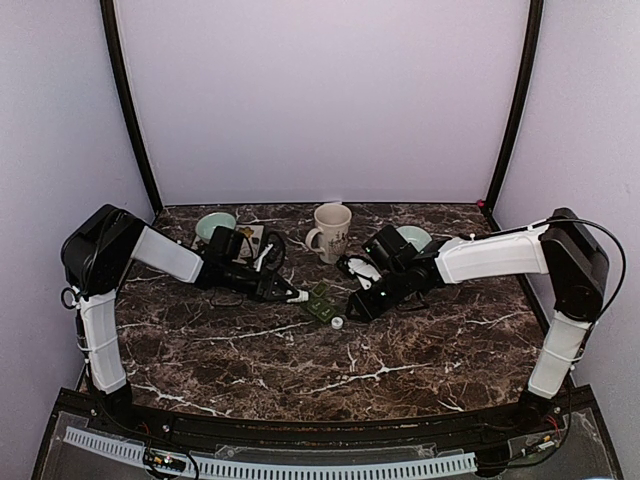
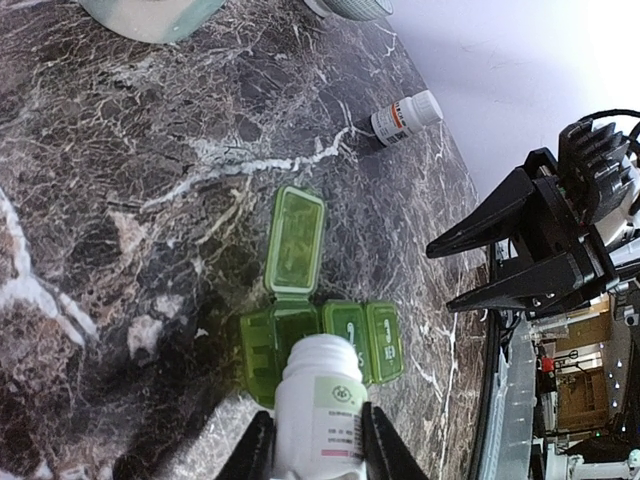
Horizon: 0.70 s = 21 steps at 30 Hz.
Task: Sort the pills into containers
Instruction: Pour the pill into the compartment of the pill container.
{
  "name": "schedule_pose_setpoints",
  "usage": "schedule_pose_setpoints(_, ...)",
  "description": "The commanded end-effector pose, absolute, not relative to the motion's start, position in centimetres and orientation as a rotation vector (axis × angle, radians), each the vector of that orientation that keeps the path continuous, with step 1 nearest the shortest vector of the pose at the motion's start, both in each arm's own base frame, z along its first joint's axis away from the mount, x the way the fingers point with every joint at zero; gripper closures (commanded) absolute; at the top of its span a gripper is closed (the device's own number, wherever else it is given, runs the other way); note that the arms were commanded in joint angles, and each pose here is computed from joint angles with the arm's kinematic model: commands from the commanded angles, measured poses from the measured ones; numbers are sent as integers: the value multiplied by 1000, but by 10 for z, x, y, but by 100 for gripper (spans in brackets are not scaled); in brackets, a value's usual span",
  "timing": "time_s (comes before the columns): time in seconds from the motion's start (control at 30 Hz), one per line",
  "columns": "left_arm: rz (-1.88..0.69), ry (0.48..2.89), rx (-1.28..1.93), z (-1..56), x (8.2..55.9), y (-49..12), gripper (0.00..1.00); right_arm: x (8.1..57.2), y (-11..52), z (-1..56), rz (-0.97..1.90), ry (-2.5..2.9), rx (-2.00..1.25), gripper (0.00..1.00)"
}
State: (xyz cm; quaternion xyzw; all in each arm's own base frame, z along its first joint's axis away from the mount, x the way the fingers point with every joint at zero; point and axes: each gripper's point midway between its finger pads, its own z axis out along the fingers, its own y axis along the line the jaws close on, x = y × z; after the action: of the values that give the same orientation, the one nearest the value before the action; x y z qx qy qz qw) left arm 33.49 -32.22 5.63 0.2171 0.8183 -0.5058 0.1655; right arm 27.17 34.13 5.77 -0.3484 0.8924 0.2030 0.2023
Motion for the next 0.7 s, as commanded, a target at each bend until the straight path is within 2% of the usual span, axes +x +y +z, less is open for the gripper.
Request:
schedule_pose_setpoints(0.0, -1419, 2321, 654, 61, 337, -326, 98, 271, 348, 60, 573, 2475, -995, 64)
schedule_pose_setpoints(0.67, -1395, 2321, 689, 64, 337, -328, 98, 272, 349, 60, 571, 2478, -999, 64)
